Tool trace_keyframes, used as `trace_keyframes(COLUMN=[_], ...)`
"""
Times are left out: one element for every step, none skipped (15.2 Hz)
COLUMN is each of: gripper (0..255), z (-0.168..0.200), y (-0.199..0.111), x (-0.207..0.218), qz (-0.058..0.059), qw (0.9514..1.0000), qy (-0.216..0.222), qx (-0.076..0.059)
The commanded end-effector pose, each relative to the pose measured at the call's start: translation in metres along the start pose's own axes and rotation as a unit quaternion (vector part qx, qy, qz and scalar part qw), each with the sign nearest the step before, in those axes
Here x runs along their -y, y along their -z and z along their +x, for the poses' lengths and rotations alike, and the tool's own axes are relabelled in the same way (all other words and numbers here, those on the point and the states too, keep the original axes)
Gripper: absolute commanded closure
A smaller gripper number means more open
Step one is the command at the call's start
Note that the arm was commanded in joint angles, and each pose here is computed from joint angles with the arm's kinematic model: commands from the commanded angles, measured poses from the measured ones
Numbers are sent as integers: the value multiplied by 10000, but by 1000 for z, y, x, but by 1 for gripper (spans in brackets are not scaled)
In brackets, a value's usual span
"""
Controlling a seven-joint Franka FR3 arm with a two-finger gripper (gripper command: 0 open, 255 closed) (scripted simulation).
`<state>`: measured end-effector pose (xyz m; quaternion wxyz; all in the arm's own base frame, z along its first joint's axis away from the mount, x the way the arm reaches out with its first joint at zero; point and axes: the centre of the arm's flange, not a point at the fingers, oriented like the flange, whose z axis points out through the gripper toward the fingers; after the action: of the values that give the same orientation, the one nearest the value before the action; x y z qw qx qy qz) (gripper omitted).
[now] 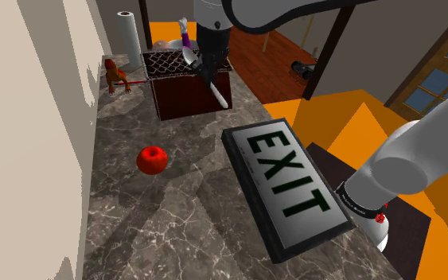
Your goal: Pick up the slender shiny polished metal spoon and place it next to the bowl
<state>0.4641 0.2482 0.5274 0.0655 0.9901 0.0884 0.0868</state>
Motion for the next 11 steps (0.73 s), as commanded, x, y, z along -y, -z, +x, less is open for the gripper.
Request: trace_keyframes(gripper=[255,255,255,255,255,255,255,255,255,255,255], z=[13,19,25,32,38,44,51,57,63,70,76], y=[-14,-17,-20,-22,-25,-28,-30,-33,-36,-39,-41], x=[-28,-39,-50,-61,-73,-84,-95,-106,-118,-129,-140], qz=[-32,-32,-32,-32,-32,-32,-32,-32,-32,-32,-32], qw=[9999,9999,9999,9999,9999,9999,9999,9999,9999,9999,9999], qy=[-37,-37,-37,-37,-37,-37,-37,-37,-37,-37,-37], qx=[100,100,100,100,100,100,100,100,100,100,100])
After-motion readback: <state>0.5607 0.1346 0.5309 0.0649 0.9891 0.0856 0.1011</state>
